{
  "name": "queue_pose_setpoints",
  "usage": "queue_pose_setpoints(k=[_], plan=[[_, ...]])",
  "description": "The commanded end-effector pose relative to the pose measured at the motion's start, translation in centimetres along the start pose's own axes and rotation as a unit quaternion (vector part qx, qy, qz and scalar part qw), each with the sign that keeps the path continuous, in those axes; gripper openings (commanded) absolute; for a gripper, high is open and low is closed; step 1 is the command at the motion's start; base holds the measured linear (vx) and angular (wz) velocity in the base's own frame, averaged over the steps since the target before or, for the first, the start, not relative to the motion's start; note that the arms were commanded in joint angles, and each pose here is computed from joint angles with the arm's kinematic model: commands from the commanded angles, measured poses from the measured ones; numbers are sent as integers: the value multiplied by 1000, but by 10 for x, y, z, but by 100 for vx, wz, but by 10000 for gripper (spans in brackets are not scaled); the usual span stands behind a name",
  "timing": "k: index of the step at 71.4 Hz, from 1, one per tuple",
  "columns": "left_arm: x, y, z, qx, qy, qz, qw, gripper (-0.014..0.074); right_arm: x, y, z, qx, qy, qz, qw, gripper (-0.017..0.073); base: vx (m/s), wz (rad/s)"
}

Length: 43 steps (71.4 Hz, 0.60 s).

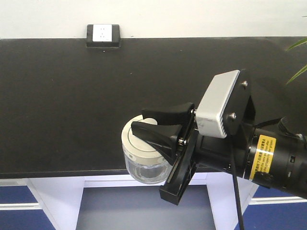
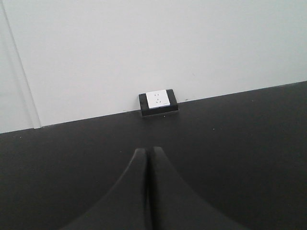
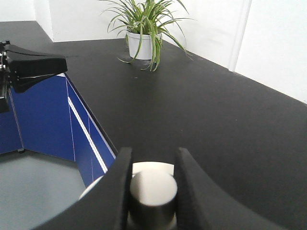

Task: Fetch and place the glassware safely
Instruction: 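Carry the jar over the black countertop with the right gripper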

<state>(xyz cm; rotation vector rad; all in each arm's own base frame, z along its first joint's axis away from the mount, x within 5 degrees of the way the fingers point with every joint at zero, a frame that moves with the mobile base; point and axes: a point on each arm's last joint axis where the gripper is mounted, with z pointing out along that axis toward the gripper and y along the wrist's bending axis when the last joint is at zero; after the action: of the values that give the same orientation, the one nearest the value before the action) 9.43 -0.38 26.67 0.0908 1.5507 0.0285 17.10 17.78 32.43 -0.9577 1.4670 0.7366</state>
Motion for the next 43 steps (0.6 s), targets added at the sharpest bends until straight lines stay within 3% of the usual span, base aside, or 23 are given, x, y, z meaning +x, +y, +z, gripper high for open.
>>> queue_pose_setpoints(k=[1,43], plan=[[-16,1,0,-2,-48,-6,999,-7,-21,4,-6,-16,-50,0,999,0,13,6],[-16,1,0,-2,-48,-6,999,-7,-21,4,-6,-16,-50,0,999,0,12,5]])
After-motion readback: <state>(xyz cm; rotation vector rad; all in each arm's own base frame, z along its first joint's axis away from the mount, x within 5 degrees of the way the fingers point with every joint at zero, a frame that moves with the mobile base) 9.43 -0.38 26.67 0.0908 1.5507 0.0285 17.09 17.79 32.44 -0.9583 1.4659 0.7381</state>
